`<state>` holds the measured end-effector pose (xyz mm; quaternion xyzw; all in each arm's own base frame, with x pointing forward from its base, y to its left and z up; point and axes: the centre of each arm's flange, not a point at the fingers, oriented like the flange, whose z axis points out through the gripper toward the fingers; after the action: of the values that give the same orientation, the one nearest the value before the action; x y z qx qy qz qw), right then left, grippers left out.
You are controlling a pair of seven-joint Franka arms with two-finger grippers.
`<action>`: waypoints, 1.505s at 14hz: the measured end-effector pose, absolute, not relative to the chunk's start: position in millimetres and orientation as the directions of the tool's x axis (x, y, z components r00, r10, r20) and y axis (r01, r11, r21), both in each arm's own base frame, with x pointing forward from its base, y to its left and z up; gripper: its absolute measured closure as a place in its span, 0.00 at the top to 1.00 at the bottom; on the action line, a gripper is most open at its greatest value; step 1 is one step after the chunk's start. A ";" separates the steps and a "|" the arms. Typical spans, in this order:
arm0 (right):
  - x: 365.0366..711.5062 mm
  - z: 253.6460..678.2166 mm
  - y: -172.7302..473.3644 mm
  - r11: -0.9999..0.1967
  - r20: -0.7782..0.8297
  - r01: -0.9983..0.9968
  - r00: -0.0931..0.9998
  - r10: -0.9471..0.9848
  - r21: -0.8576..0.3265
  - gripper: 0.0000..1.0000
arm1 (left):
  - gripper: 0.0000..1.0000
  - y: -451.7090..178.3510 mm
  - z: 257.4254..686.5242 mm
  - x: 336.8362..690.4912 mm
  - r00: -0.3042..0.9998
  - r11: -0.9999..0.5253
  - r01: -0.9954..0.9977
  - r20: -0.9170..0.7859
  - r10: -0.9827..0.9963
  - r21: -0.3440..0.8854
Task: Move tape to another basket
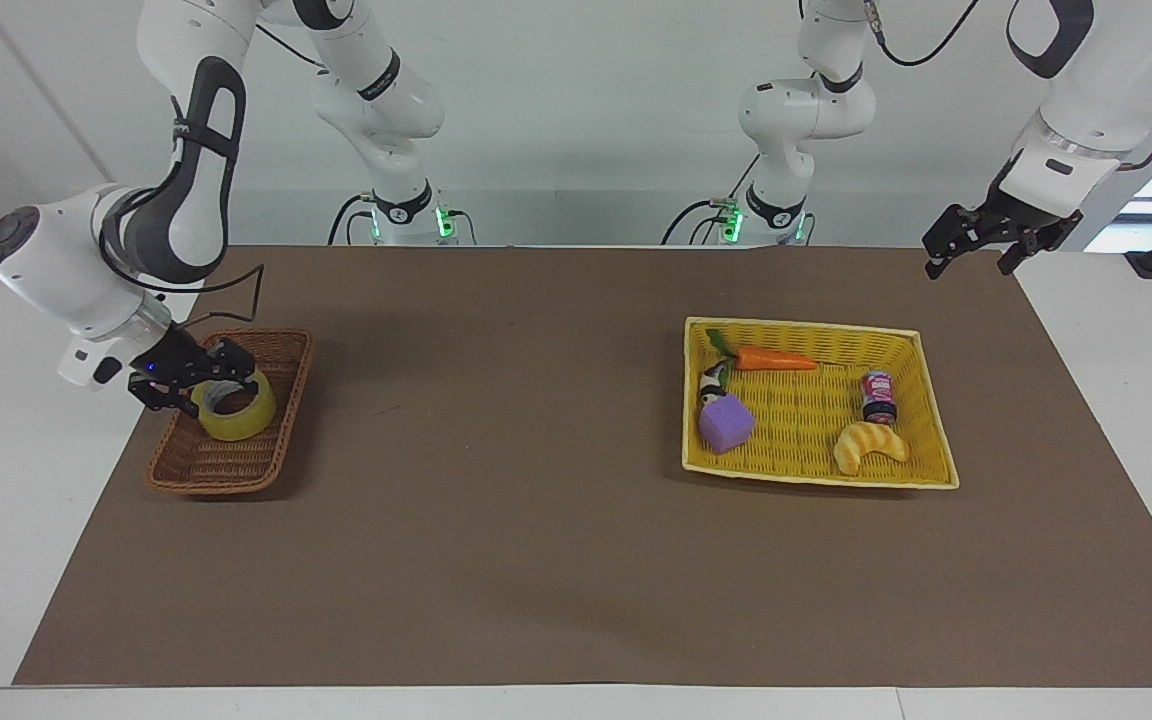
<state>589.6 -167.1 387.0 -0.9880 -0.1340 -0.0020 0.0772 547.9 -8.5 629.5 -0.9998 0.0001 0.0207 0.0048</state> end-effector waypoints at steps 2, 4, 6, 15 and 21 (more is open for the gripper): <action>600.1 394.1 -127.9 -0.976 -0.017 0.201 0.979 0.203 -0.087 1.00 | 1.00 -8.5 629.5 547.9 0.999 -1.000 0.000 -0.041 0.000 -0.010; 607.3 396.1 -85.5 -0.988 -0.034 0.142 0.989 0.144 -0.057 1.00 | 1.00 -8.5 629.6 547.9 0.999 -1.000 0.000 -0.041 0.000 -0.010; 610.6 396.0 -56.2 -0.996 -0.042 0.083 0.996 0.084 -0.044 1.00 | 1.00 -8.5 629.6 547.9 0.999 -1.000 0.000 -0.041 0.000 -0.010; 594.4 440.2 -12.0 -0.996 -0.060 -0.084 0.995 -0.082 -0.035 1.00 | 1.00 -8.5 629.6 547.9 0.999 -1.000 0.000 -0.041 0.000 -0.010; 553.7 538.1 -22.5 -0.995 -0.041 -0.095 0.995 -0.094 -0.018 1.00 | 1.00 -8.5 629.6 547.9 0.999 -1.000 0.000 -0.041 0.000 -0.010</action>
<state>553.7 -22.5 538.1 -0.9986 0.0473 0.0202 0.0101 547.9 -8.5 629.6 -0.9998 0.0001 0.0207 0.0048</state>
